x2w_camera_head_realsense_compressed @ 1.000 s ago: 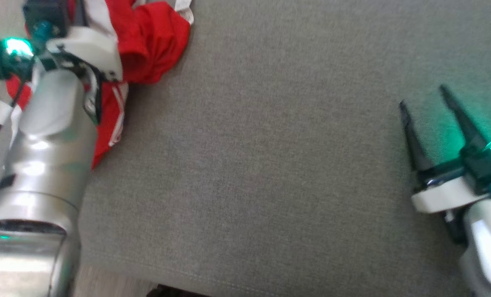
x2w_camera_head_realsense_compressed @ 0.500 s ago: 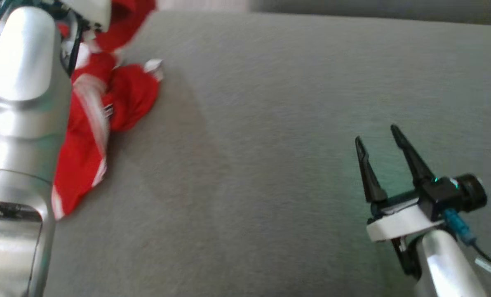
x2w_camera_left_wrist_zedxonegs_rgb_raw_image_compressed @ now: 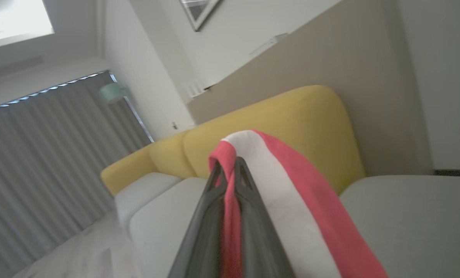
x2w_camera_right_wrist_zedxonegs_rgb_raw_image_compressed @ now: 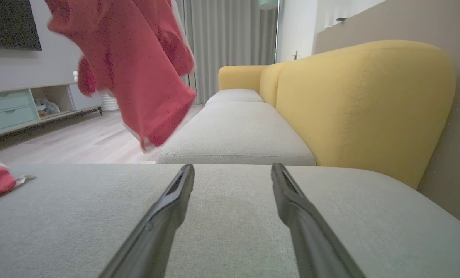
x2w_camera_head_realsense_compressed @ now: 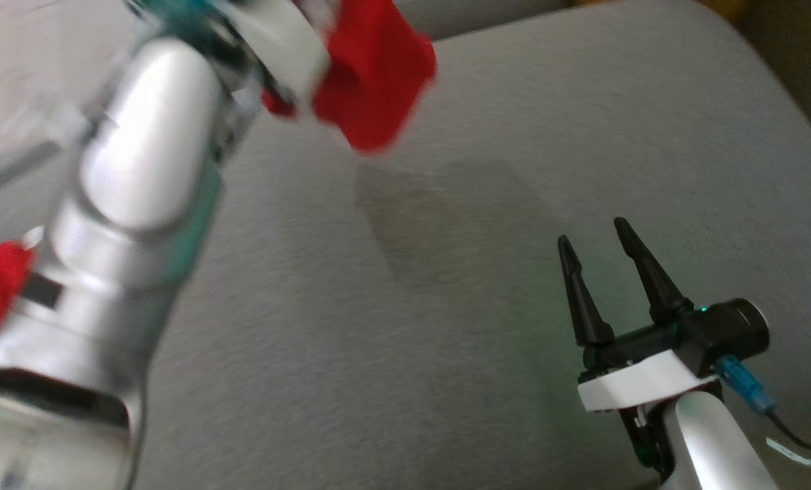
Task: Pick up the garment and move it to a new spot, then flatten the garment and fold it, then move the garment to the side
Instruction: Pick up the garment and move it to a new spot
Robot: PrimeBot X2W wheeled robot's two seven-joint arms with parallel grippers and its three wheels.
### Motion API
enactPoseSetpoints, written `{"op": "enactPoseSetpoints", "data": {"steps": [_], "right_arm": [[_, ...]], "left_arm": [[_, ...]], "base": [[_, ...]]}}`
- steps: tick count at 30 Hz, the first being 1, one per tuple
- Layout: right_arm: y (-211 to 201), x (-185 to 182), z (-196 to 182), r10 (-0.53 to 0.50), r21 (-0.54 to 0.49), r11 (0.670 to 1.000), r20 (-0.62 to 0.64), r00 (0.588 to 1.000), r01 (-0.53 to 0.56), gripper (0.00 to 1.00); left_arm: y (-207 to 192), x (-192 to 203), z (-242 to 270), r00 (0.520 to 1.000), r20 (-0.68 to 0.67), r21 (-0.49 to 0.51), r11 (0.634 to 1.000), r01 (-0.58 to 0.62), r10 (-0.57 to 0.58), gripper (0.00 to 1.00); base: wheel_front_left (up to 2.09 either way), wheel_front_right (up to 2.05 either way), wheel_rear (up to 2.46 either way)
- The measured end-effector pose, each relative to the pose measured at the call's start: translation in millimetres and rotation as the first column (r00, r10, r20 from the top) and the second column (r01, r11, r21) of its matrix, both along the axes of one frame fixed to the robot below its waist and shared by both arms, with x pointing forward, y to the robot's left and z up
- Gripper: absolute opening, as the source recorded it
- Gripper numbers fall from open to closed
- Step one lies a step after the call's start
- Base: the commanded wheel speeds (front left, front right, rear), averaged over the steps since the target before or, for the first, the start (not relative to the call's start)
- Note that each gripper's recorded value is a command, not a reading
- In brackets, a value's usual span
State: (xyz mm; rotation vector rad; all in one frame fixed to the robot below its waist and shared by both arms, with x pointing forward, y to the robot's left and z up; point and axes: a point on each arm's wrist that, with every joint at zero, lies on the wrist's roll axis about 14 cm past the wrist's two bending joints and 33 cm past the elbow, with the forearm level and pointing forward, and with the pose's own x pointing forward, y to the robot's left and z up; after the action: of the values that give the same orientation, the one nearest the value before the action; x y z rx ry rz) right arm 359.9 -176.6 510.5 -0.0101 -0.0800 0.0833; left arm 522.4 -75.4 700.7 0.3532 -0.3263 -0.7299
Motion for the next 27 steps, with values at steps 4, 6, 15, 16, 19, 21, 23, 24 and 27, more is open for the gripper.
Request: {"op": "enactPoseSetpoints", "data": {"steps": [4, 6, 15, 16, 19, 21, 23, 24, 27], "right_arm": [[-22.6, -8.8, 0.8, -0.077, 0.045, 0.996, -0.005, 0.997, 0.077, 1.0], [-31.3, -5.5, -2.3, -0.106, 0.093, 0.99, -0.02, 0.994, 0.108, 1.0], [-40.7, 5.0, -26.3, -0.134, 0.109, 0.984, -0.1, 0.986, 0.144, 1.0], [-39.5, 6.2, -27.4, -0.129, 0.111, 0.984, -0.102, 0.986, 0.14, 1.0], [-37.7, 8.0, -29.1, -0.123, 0.114, 0.984, -0.105, 0.987, 0.134, 1.0], [-36.2, 9.9, -26.7, -0.117, 0.118, 0.985, -0.096, 0.989, 0.128, 1.0], [-34.1, 10.0, -23.3, -0.11, 0.118, 0.986, -0.083, 0.991, 0.119, 1.0], [-33.0, 8.7, -23.7, -0.107, 0.116, 0.986, -0.083, 0.991, 0.116, 1.0], [-27.4, 3.1, -28.4, -0.094, 0.11, 0.989, -0.093, 0.991, 0.104, 1.0]], "left_arm": [[-57.2, -22.9, -68.3, 0.984, -0.101, 0.103, 0.982, 0.157, -0.147, 0.0], [-77.1, -38.9, -145.6, 0.948, -0.249, 0.154, 0.958, 0.243, -0.2, 0.0], [-78.3, -94.8, -293.8, 0.847, -0.491, 0.135, 0.942, 0.306, -0.205, 1.0], [-78.6, -93.8, -288.7, 0.857, -0.471, 0.108, 0.951, 0.29, -0.208, 1.0], [-74.5, -90.3, -279.1, 0.878, -0.437, 0.071, 0.966, 0.248, -0.194, 1.0], [-63.5, -85.5, -270.6, 0.895, -0.42, 0.044, 0.982, 0.183, -0.148, 1.0], [-50.6, -85.5, -261.7, 0.907, -0.409, 0.015, 0.993, 0.115, -0.099, 1.0], [-46.0, -88.2, -253.8, 0.914, -0.398, -0.012, 0.996, 0.087, -0.085, 1.0], [-24.4, -96.2, -232.9, 0.919, -0.393, -0.11, 0.994, -0.02, -0.025, 1.0]], "base": [[0.0, 0.0, 0.0], [0.0, 0.0, 0.0], [0.0, 0.0, 0.0], [0.0, 0.0, 0.0], [0.0, 0.0, 0.0], [0.0, 0.0, 0.0], [0.0, 0.0, 0.0], [0.0, 0.0, 0.0], [0.0, 0.0, 0.0]]}}
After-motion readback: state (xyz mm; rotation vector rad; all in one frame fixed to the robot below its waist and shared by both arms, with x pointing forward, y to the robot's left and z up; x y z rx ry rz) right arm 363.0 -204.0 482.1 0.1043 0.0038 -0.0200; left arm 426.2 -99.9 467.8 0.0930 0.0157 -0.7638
